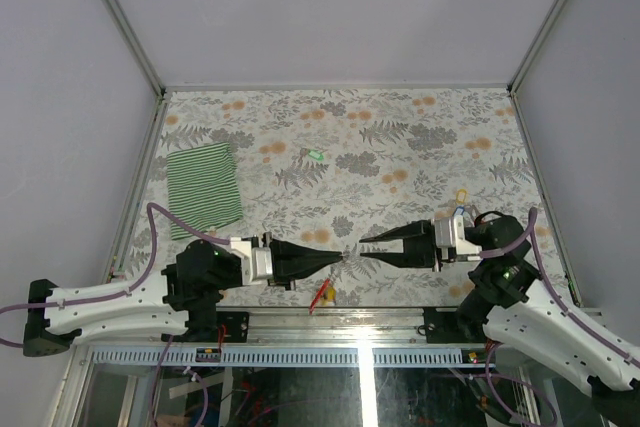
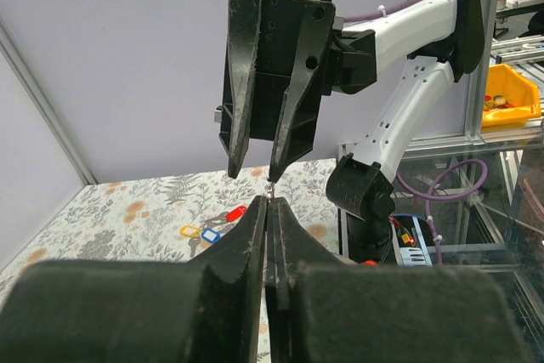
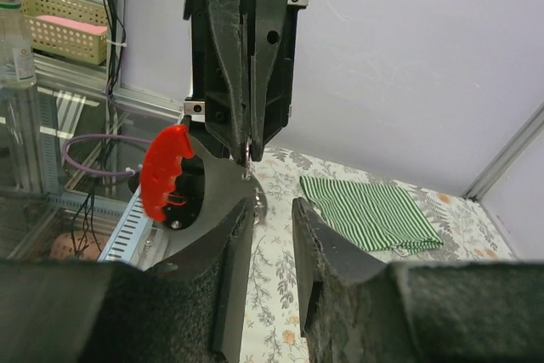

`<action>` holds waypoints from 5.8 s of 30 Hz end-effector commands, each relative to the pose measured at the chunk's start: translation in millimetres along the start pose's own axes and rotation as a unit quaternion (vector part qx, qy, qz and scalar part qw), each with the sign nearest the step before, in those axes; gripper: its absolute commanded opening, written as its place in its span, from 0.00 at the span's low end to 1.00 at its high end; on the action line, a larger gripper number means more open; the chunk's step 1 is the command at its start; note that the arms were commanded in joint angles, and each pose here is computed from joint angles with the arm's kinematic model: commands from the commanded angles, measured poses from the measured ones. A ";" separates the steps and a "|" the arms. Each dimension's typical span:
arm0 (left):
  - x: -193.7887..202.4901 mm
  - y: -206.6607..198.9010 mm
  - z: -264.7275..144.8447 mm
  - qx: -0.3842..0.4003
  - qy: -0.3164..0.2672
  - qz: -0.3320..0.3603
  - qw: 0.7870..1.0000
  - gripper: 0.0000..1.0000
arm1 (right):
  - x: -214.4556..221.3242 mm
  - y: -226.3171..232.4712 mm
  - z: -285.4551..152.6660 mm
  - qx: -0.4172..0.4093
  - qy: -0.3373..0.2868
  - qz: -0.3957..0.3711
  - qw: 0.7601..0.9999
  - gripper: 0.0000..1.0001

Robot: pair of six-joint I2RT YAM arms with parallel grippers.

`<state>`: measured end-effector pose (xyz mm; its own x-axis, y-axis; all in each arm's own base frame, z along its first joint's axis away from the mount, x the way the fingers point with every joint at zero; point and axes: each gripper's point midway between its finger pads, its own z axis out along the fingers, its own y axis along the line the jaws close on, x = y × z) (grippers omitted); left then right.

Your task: Put the keys on the keyring

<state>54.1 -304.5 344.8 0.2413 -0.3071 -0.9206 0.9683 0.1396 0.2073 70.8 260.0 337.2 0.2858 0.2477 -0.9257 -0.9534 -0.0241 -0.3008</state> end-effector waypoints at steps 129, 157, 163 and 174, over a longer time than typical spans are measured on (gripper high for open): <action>-108.1 46.6 -18.0 -0.116 -0.142 -0.036 0.982 0.28 | -105.0 -73.5 38.2 0.228 -0.080 0.300 0.923 0.00; -40.6 27.2 21.2 -0.025 0.073 0.023 0.997 0.33 | -32.9 -14.9 -10.0 0.014 0.377 0.116 0.919 0.00; -29.0 23.8 22.2 -0.026 0.074 0.003 0.997 0.33 | -24.0 -13.8 -20.5 0.016 0.424 0.131 0.896 0.00; -9.5 16.8 35.4 -0.013 0.087 -0.022 0.996 0.33 | -14.7 -7.4 -19.2 0.000 0.442 0.147 0.885 0.00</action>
<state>73.6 -325.7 355.3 0.1938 -0.0851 -0.9773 0.9691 0.1718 0.1772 76.4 235.6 338.1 -0.0350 -0.6412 -0.7666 -0.9987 0.0499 0.0039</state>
